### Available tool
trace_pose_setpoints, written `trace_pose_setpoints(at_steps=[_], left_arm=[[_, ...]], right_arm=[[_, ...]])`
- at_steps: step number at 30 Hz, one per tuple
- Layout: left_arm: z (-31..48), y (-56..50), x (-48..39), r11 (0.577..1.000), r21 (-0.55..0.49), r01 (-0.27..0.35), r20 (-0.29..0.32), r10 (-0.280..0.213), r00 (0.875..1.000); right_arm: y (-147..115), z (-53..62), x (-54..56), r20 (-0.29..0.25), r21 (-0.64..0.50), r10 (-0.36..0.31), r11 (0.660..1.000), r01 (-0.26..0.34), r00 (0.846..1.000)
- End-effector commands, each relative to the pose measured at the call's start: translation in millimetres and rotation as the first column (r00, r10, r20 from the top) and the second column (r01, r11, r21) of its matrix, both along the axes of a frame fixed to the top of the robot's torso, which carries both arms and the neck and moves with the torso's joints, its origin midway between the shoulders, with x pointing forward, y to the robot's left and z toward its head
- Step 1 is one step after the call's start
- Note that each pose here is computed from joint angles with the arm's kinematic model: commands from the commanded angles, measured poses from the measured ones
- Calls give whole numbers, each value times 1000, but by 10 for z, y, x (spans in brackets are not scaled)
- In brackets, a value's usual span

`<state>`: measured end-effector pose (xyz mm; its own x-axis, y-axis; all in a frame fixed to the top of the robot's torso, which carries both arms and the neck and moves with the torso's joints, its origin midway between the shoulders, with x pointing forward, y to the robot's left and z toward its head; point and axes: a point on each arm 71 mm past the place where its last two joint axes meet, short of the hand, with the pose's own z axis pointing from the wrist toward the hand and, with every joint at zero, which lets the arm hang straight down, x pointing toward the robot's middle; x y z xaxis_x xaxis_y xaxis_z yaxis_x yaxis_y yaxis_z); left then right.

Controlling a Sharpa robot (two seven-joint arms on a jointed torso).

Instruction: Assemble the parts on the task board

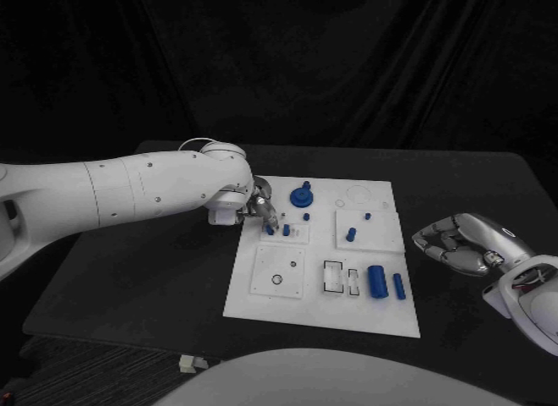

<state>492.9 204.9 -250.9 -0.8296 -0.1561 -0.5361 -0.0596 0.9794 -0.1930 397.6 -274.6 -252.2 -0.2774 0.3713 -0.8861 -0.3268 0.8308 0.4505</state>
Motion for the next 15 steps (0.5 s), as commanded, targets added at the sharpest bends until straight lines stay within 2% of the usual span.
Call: trace_pose_setpoints(at_steps=[1, 15], left_arm=[[-79, -6, -50, 1000, 21, 10, -33, -9, 999], [-92, 8, -60, 999, 40, 14, -52, -12, 999]], right_arm=[[-5, -15, -4, -9, -6, -10, 1000, 10, 1000], [-10, -21, -11, -12, -7, -10, 1000, 10, 1000]])
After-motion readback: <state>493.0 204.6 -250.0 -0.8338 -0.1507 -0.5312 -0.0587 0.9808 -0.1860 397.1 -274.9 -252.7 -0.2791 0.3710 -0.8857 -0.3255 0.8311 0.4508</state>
